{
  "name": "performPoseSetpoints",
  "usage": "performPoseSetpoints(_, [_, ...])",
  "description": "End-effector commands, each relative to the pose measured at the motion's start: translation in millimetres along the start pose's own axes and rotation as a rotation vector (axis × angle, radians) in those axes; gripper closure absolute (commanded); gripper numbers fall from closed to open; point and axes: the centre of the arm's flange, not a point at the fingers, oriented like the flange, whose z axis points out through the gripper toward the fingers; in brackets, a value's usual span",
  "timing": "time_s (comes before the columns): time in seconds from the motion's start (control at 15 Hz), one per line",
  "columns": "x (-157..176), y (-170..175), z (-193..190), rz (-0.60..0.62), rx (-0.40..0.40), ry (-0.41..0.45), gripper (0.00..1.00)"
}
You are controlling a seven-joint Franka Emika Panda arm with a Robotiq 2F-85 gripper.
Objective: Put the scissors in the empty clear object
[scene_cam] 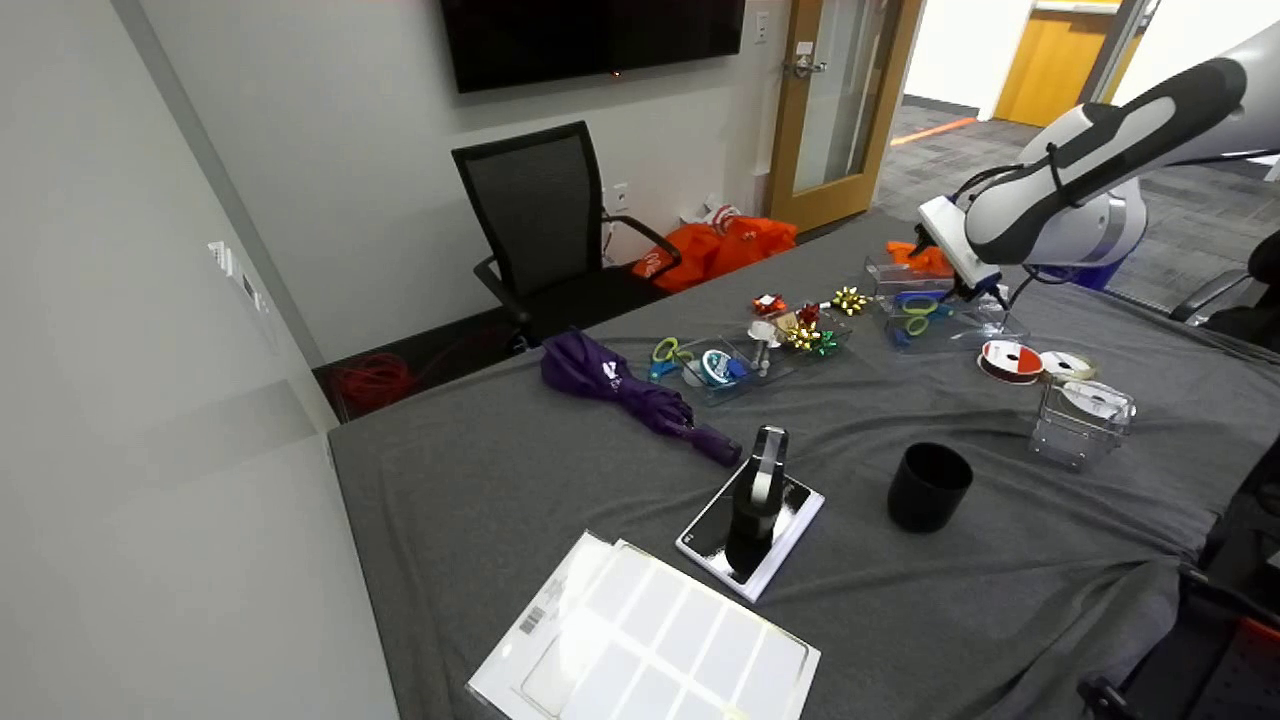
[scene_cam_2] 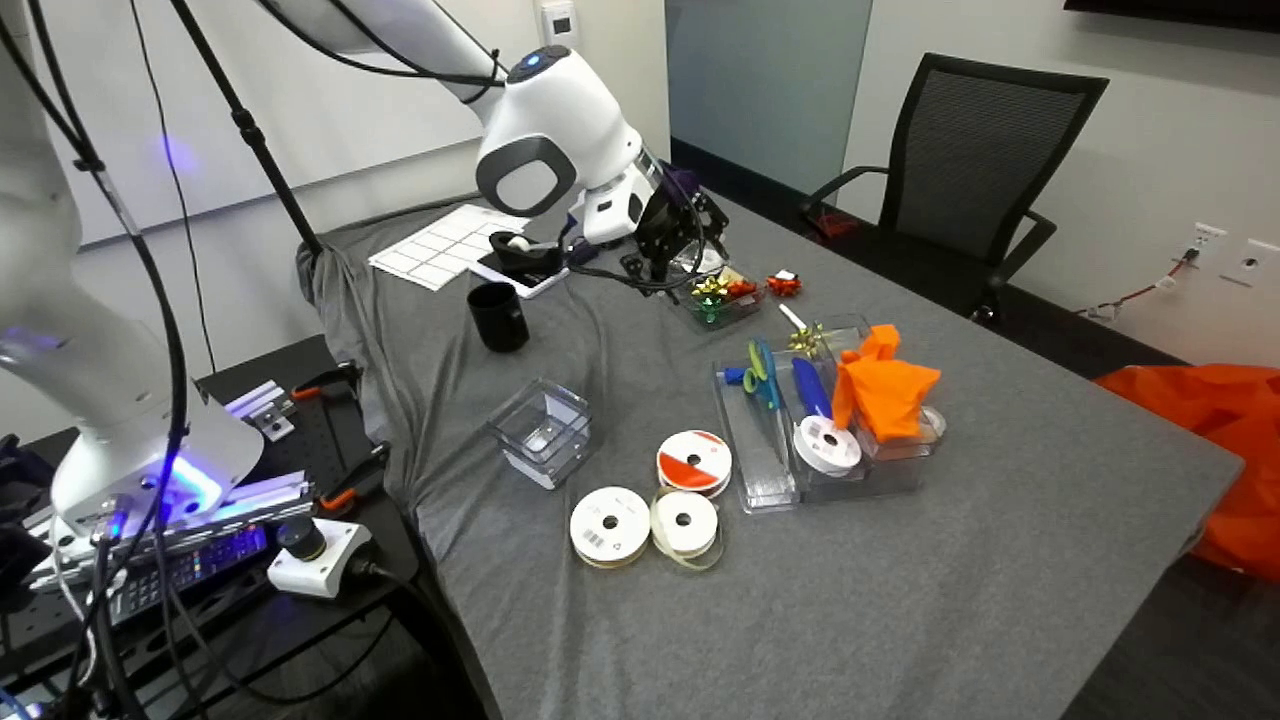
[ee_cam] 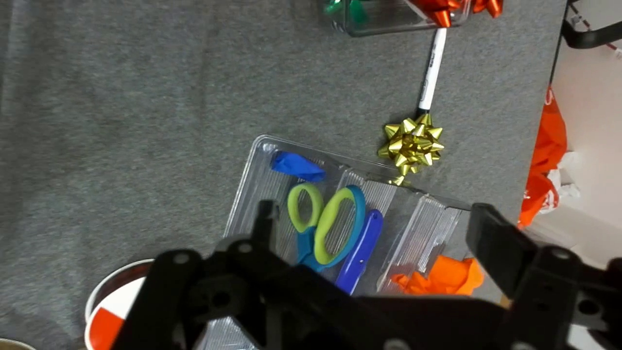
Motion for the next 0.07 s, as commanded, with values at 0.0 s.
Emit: performPoseSetpoints(0.0, [1.4,14.3,-27.7,-0.005,-0.072,-0.032,0.00])
